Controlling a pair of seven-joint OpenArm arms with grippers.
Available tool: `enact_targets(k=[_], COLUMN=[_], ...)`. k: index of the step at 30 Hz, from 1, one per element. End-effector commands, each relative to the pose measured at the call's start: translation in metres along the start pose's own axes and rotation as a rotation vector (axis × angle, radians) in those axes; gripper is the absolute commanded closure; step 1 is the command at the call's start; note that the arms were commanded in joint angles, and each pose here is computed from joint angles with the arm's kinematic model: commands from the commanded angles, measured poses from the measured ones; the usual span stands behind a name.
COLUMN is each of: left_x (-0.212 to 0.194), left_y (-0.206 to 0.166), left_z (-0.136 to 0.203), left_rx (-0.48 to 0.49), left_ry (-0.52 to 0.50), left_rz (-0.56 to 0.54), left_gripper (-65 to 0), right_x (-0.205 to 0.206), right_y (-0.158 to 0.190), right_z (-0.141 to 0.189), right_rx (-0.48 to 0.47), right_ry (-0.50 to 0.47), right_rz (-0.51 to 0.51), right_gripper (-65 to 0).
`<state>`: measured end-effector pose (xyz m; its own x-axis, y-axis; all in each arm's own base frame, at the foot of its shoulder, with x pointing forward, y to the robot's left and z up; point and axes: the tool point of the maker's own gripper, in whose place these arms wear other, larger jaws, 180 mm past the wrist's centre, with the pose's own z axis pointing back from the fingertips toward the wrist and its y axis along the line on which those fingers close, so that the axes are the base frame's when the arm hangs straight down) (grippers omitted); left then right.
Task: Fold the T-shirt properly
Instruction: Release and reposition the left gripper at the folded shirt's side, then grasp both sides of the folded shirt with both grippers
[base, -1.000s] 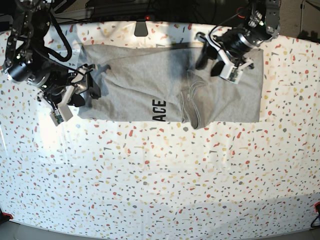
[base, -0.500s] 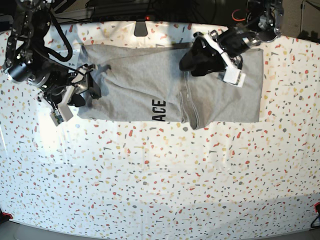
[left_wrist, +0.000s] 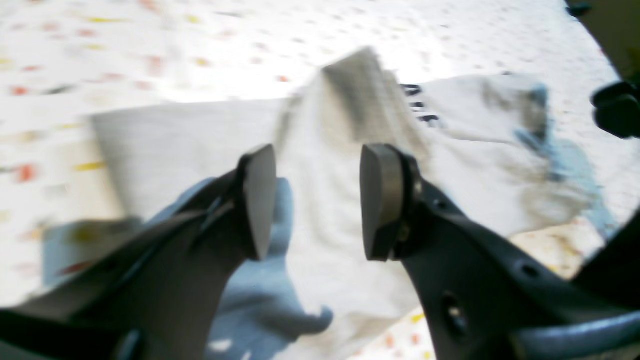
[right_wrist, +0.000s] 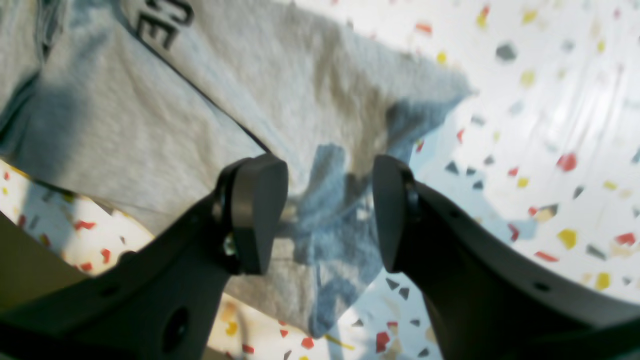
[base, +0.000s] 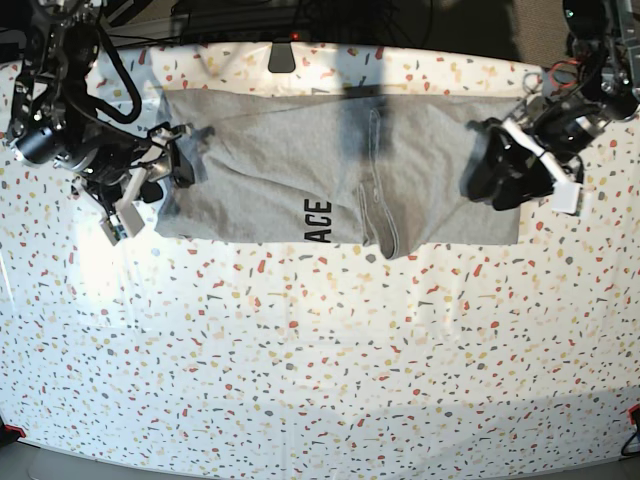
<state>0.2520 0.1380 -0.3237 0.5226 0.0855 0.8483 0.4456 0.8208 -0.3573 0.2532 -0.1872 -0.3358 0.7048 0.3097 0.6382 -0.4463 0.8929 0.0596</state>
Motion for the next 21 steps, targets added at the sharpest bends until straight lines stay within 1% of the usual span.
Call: enact_targets(k=[1,3,7,9,15,21], left_x=[0.018,0.02,0.022,0.022,0.021,0.021], left_y=[0.003,0.017,0.049,0.056,0.058,0.058], left_z=[0.005,0.011,0.019,0.021,0.022,0.022], left_rx=[0.007,0.069,0.237,0.279,0.288,0.288], left_ry=[-0.059,-0.061,-0.061,-0.053,-0.046,-0.046], left_rz=[-0.028,-0.052,-0.098,-0.12,-0.13,-0.13], left_gripper=[-27.1,-27.1,-27.1,-27.1,-27.1,-27.1], right_x=[0.005,-0.006,-0.019,-0.023,-0.039,-0.053], right_y=[-0.01,-0.021,-0.041,-0.049,-0.064,-0.052], right_z=[0.002,-0.001,-0.004,-0.005,-0.018,-0.033], right_rx=[-0.015,-0.019,-0.008,-0.009,0.02,0.098], right_ry=[-0.011,0.027,0.092,0.114,0.155,0.179], right_rz=[0.004,-0.02,-0.065,-0.082,-0.162,-0.21], right_gripper=[-31.7,-31.7,-31.7,-31.7,-31.7,-31.7])
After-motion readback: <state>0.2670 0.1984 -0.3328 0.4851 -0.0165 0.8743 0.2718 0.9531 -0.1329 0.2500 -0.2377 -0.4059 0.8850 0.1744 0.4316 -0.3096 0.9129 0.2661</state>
